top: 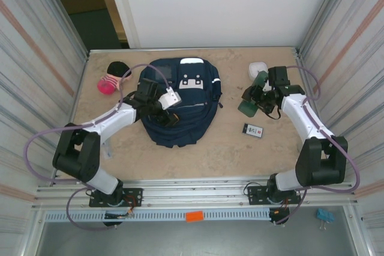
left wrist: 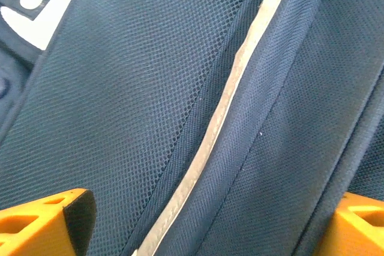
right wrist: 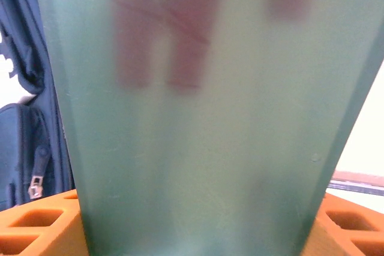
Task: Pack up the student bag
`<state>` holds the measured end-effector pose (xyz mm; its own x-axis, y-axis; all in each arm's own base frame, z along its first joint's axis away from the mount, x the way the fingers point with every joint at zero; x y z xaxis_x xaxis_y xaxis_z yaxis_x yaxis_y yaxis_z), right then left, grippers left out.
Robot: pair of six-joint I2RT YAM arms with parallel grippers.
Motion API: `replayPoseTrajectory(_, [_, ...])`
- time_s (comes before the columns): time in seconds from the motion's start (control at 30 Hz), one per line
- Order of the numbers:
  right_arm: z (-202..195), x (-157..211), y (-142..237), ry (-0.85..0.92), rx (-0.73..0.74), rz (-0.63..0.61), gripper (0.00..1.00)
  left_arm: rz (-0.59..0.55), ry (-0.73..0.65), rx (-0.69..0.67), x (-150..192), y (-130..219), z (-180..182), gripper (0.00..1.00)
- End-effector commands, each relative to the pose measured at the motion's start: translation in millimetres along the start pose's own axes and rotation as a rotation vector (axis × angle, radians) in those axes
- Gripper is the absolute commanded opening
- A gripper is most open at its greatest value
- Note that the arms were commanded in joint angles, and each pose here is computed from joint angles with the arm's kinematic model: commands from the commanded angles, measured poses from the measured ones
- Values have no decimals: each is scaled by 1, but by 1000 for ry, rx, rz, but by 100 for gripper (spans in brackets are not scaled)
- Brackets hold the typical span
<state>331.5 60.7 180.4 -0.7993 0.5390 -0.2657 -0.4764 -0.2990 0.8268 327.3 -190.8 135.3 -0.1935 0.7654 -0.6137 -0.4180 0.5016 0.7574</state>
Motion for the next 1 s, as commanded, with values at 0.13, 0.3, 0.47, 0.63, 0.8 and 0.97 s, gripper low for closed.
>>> replayPoseTrajectory(0.13, [21, 1, 23, 30, -120, -57, 49, -52, -49, -26, -18, 2, 15, 30])
replayPoseTrajectory(0.3, [21, 7, 29, 32, -144, -56, 49, -145, 74, -14, -46, 44, 5, 0])
replayPoseTrajectory(0.47, [27, 6, 25, 33, -198, -35, 49, -199, 169, -5, -63, 77, -25, 0])
replayPoseTrajectory(0.63, [42, 0, 28, 53, -257, -21, 49, -244, 344, -17, -77, 101, -40, 0])
replayPoseTrajectory(0.8, [55, 7, 38, 75, -322, 27, 49, -287, 466, -58, -91, 118, -29, 0])
replayPoseTrajectory(0.97, [63, 39, 51, 100, -358, 77, 48, -319, 468, -49, -112, 130, -14, 0])
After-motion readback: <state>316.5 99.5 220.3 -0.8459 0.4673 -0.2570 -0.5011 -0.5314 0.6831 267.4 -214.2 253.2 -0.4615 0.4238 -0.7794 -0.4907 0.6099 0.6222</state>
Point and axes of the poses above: each hand's point on the last joint's axis, 136 mm out from that joint toward the fingers, its own y axis back along the fingers, its own z axis along the line the jaws close on, x = y × z, the point moved 4 cm from there along y, back along the fingers, and after that the axes turned 4 degrees about -y, right-handed, at the moved point
